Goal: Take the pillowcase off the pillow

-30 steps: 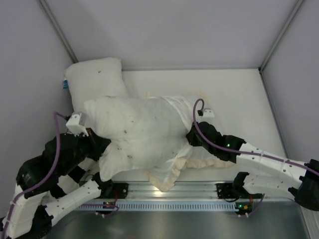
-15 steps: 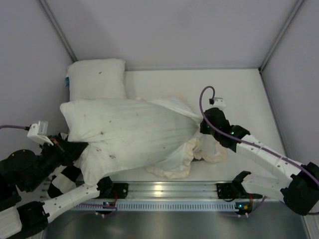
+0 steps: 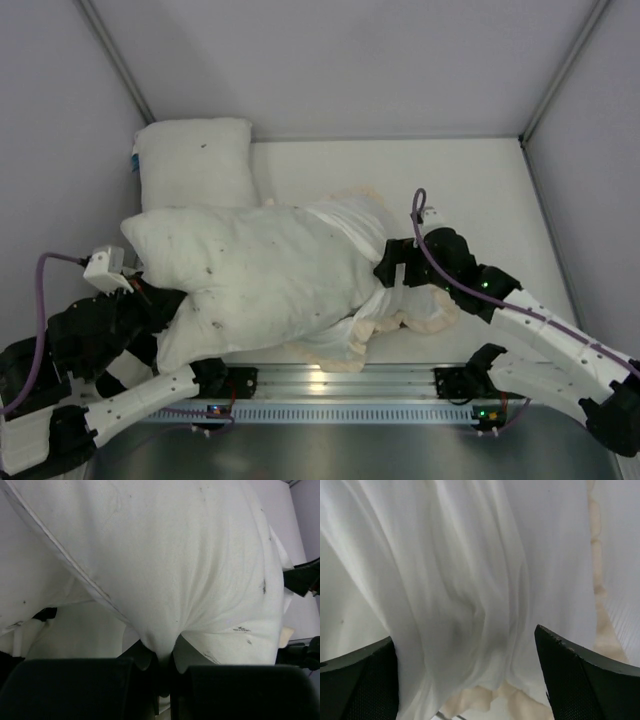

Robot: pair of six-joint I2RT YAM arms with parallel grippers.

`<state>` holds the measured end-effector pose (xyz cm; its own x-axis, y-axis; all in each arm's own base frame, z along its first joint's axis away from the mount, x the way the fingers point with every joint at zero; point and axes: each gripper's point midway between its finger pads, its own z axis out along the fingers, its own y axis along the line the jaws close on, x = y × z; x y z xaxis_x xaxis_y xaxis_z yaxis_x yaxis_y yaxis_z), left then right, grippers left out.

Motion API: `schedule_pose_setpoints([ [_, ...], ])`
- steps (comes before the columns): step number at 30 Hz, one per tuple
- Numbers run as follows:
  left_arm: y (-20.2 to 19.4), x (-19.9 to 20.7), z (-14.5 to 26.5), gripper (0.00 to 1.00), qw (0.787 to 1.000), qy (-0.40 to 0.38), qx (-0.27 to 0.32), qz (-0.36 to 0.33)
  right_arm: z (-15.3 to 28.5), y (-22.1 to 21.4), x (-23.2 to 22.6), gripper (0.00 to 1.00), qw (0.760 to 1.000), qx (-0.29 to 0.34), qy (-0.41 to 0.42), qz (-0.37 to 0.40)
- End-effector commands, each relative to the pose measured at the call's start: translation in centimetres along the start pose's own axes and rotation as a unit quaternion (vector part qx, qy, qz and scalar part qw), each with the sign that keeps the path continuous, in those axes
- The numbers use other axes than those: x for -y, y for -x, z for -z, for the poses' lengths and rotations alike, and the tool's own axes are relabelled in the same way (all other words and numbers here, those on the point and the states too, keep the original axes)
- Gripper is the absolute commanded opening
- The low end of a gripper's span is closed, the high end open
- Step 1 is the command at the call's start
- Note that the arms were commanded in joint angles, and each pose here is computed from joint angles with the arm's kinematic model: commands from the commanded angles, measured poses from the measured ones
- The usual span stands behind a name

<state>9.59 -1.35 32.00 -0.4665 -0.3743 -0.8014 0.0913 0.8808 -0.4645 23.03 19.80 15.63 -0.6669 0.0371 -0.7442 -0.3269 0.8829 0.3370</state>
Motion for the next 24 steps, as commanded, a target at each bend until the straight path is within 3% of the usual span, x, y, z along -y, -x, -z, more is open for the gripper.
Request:
schedule_pose_setpoints([
  [1, 1.9, 1.4, -1.5, 0.00, 0.999, 0.007, 0.042, 0.005, 3.0, -0.5, -0.3, 0.96, 1.000, 0.015, -0.001, -0.016],
  [8, 2.7, 0.7, -2.2, 0.00, 0.997, 0.037, 0.065, -0.006, 7.7, -2.9, -2.3, 0.98, 0.993, 0.016, 0.097, -0.070],
  [11, 2.3, 0.9, -2.9, 0.00, 0.997, 0.040, 0.062, -0.011, 8.2, -4.0, -1.5, 0.97, 0.992, 0.016, 0.087, -0.094],
  [18, 2.9, 0.5, -2.3, 0.00, 0.996, 0.039, 0.075, -0.010, 2.3, -10.1, 2.1, 0.93, 0.990, -0.058, -0.003, -0.126],
  [19, 3.0, 0.5, -2.1, 0.00, 0.996, 0.037, 0.076, -0.009, 1.4, -9.3, 1.6, 0.93, 0.990, -0.037, 0.010, -0.132],
  [24, 3.1, 0.0, -1.2, 0.00, 0.997, 0.031, 0.077, 0.000, -2.4, -9.0, 1.3, 0.93, 0.991, -0.056, -0.015, -0.117],
])
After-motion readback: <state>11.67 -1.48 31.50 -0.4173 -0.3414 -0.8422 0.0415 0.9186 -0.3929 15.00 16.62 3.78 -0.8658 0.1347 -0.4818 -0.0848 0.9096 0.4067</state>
